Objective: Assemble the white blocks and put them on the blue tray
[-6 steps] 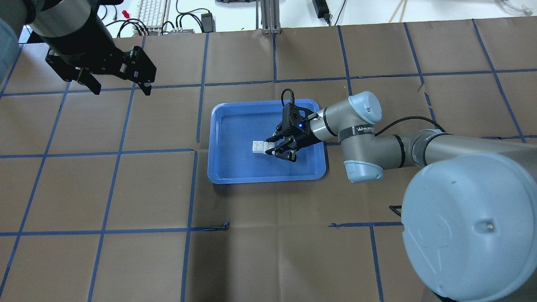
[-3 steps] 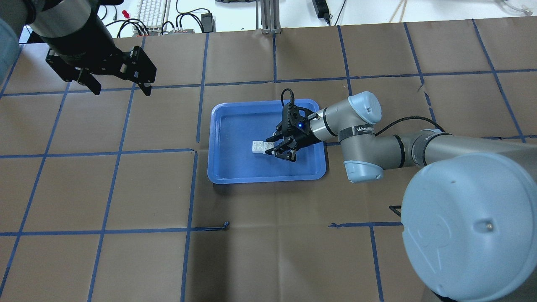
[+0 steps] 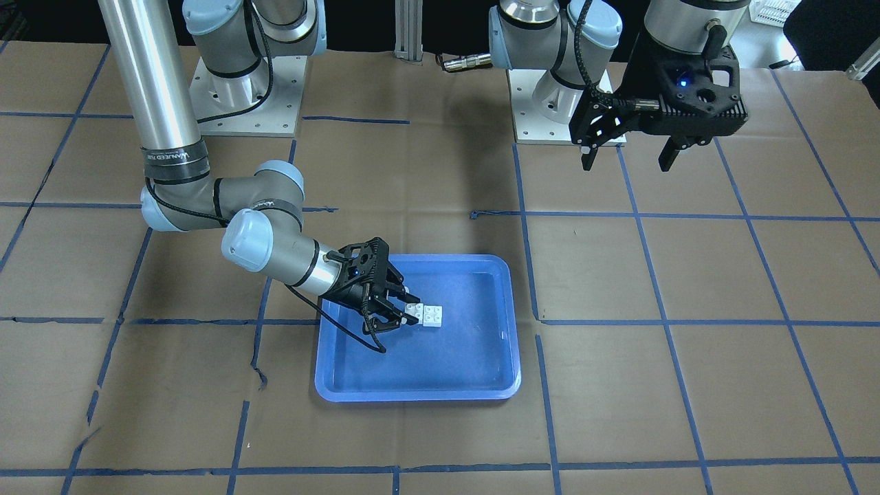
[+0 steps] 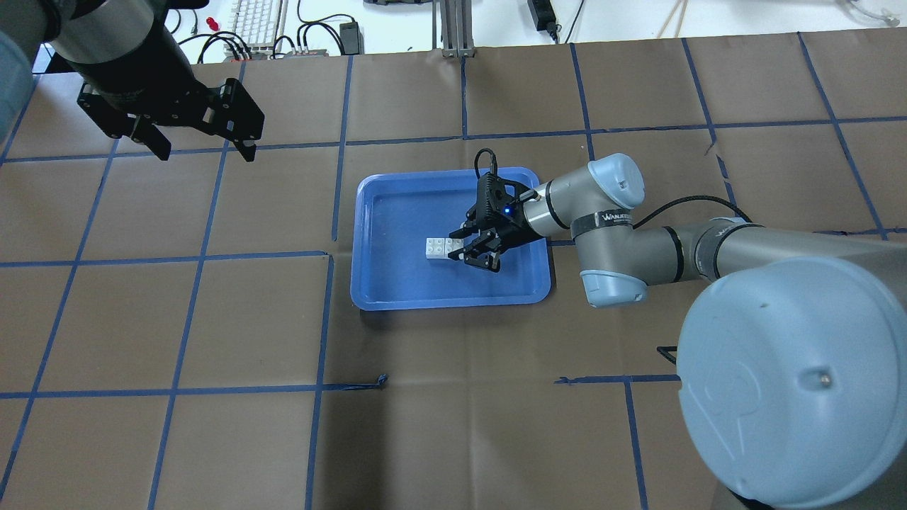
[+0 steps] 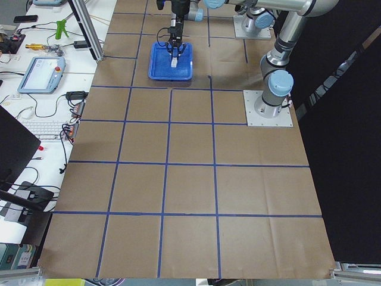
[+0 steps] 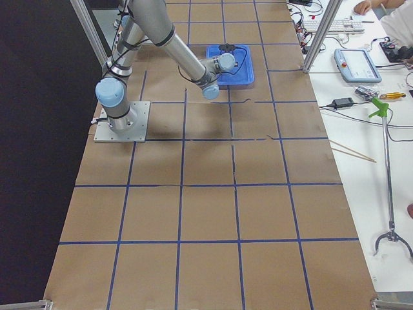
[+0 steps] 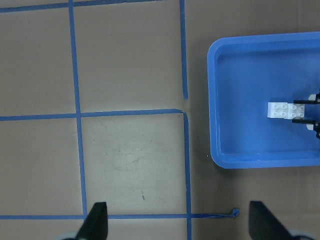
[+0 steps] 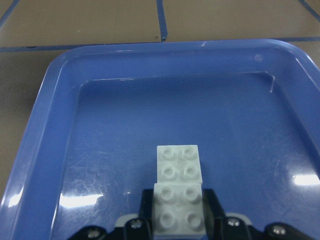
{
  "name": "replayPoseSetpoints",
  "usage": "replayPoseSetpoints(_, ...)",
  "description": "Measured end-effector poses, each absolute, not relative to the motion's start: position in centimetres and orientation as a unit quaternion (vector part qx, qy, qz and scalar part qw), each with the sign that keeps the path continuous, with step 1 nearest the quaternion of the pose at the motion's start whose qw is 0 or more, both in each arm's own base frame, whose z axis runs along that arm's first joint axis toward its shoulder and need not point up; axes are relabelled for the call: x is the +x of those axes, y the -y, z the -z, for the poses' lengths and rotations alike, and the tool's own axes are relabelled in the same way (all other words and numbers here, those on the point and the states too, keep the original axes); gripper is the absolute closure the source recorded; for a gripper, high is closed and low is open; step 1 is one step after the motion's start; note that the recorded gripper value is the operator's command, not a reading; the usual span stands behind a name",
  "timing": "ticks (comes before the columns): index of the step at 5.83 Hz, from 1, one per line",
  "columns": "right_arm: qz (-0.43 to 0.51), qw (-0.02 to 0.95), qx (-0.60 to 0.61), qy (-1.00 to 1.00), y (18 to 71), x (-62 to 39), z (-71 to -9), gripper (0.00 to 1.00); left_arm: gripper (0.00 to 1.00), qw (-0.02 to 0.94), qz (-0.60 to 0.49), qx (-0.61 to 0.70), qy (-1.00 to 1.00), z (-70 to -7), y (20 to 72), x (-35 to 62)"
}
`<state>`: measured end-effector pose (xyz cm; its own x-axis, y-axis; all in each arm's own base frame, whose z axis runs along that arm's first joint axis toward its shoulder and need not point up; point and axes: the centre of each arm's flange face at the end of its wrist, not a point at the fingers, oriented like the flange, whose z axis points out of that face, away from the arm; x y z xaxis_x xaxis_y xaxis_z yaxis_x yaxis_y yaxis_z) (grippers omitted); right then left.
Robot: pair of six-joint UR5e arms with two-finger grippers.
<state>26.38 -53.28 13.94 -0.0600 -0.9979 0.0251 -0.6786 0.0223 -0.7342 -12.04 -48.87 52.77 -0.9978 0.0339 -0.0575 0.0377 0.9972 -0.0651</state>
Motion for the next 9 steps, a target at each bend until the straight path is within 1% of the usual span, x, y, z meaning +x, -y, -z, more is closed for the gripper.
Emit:
replayPoseSetpoints(3, 0.301, 0.266, -0.632, -0.663, 53.38, 26.38, -13.21, 0.64, 0.01, 0.029, 0.033, 0.018, -0.999, -52.77, 48.87, -12.03)
replayPoseSetpoints(4, 0.303, 0.266, -0.632, -0.662, 53.37, 26.4, -13.17, 0.62, 0.01, 0.029, 0.033, 0.018, -0.999, -52.77, 48.87, -12.03)
replayPoseSetpoints(5, 0.303, 0.266, -0.632, -0.662, 53.35, 26.41, -13.14, 0.51, 0.01, 0.029, 0.033, 0.018, -0.999, -52.78, 48.87, -12.03)
replayPoseSetpoints(6, 0.303, 0.266, -0.631, -0.662, 53.33, 26.41, -13.12, 0.41, 0.01, 0.029, 0.034, 0.018, -0.999, -52.79, 48.88, -12.03)
replayPoseSetpoints(7, 0.302, 0.268, -0.63, -0.663, 53.27, 26.42, -13.03, 0.35, 0.01, 0.029, 0.034, 0.018, -0.999, -52.78, 48.89, -12.02)
replayPoseSetpoints(8, 0.302, 0.27, -0.628, -0.664, 53.28, 26.45, -13.13, 0.25, 0.01, 0.029, 0.034, 0.018, -0.999, -52.78, 48.89, -12.03)
replayPoseSetpoints(9, 0.302, 0.271, -0.626, -0.666, 53.28, 26.47, -13.14, 0.18, 0.01, 0.029, 0.034, 0.018, -0.999, -52.79, 48.89, -12.03)
